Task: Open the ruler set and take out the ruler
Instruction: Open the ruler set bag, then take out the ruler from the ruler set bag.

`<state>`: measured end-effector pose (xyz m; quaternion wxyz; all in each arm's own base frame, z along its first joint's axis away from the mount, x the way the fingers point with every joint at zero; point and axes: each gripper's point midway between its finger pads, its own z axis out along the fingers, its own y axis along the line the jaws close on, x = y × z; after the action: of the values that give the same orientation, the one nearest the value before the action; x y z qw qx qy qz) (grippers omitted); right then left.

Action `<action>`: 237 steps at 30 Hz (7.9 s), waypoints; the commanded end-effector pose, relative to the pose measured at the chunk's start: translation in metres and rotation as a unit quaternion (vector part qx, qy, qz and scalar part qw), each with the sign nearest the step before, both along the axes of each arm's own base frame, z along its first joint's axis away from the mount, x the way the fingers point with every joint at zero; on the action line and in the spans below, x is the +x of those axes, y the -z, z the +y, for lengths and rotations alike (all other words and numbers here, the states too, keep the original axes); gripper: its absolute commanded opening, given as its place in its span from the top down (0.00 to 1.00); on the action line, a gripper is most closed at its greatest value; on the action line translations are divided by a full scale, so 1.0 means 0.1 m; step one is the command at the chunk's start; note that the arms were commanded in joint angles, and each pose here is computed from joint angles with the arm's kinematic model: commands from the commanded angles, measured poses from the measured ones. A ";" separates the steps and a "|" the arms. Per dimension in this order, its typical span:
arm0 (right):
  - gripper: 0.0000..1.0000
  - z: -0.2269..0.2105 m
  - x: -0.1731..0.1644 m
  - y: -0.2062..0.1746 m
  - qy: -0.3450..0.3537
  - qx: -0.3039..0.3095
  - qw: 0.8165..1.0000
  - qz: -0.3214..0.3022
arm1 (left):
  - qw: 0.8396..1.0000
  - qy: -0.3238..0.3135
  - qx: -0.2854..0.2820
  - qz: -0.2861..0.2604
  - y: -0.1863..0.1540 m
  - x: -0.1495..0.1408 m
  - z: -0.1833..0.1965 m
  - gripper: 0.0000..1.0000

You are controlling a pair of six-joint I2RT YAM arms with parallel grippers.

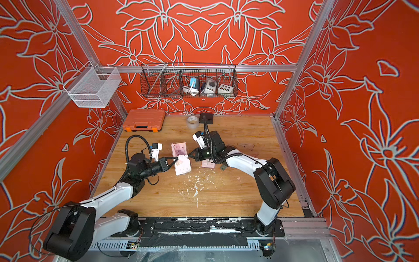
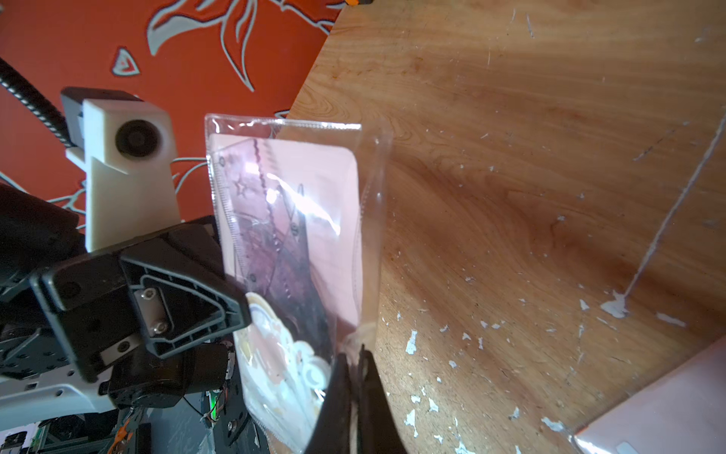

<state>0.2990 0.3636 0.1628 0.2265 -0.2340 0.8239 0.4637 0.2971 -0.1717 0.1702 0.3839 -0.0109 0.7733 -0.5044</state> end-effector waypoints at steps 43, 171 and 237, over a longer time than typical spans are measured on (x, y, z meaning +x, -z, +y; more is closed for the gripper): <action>1.00 -0.22 -0.26 0.05 0.014 0.073 0.992 0.098 | 0.993 -0.068 0.083 0.059 0.41 0.10 0.23 0.26; 1.00 0.12 0.01 1.02 0.088 -0.035 0.985 0.141 | 0.881 -0.062 0.448 0.135 0.91 0.21 0.13 1.00; 0.89 0.49 -0.08 0.70 0.039 0.016 0.989 0.140 | 0.912 -0.074 0.394 0.088 0.91 0.14 0.07 1.00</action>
<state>0.2948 0.4051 0.1053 0.1596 -0.1396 0.8442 0.4923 0.3106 -0.1641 0.0767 0.3163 0.0437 0.9397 -0.1221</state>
